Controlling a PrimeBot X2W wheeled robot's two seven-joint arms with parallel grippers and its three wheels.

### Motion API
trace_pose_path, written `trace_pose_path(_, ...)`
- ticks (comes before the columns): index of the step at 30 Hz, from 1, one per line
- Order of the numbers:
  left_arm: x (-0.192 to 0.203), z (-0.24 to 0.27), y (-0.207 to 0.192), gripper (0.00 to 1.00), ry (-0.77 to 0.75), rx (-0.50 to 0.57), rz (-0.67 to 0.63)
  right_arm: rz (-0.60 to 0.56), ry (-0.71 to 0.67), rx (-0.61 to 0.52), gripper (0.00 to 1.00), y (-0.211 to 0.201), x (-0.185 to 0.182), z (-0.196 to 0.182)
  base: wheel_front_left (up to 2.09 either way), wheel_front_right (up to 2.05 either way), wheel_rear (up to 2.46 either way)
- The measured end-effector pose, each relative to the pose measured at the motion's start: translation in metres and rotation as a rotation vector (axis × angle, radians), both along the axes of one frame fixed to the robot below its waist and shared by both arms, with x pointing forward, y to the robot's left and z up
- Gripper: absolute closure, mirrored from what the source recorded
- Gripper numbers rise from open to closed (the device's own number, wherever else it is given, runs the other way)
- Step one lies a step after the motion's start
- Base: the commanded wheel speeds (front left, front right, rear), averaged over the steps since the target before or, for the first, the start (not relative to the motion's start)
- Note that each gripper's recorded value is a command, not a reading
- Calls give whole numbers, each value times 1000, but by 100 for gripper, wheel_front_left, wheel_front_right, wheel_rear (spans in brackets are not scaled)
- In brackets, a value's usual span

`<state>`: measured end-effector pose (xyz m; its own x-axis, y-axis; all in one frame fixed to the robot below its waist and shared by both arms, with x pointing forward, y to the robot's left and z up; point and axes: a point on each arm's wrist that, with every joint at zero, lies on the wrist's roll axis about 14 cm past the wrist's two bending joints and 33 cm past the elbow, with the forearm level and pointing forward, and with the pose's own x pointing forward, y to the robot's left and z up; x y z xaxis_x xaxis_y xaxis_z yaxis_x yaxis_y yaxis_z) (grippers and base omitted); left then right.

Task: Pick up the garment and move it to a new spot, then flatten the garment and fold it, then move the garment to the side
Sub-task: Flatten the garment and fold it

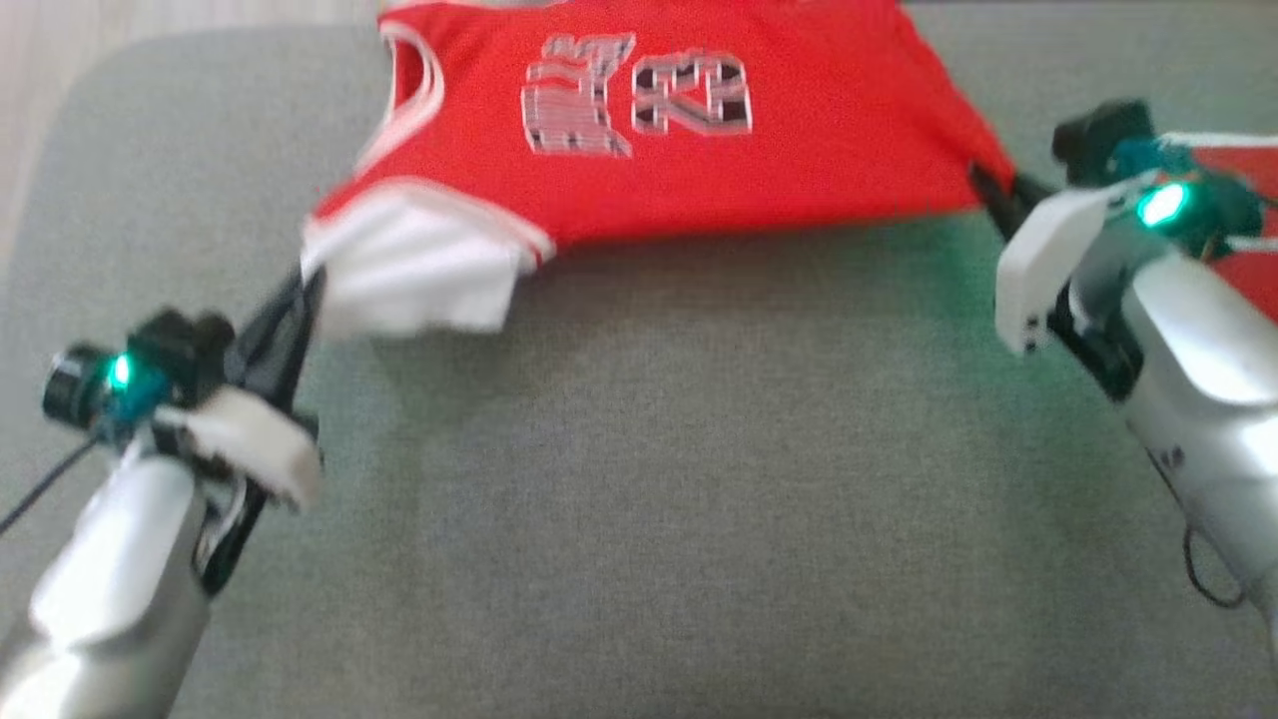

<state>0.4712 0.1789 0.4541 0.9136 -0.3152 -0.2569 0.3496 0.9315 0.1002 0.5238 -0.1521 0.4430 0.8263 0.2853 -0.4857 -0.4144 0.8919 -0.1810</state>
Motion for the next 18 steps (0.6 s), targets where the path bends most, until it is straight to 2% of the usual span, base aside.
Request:
trace_pose_path(10, -83, 5, -16, 100, 163, 27, -120, 39, 169, 26, 100, -9, -65, -1, 0, 0, 0)
trace_pose_path(18, -143, 0, -19, 100, 295, 40, -148, 66, 327, 74, 100, -11, -117, -15, 0, 0, 0)
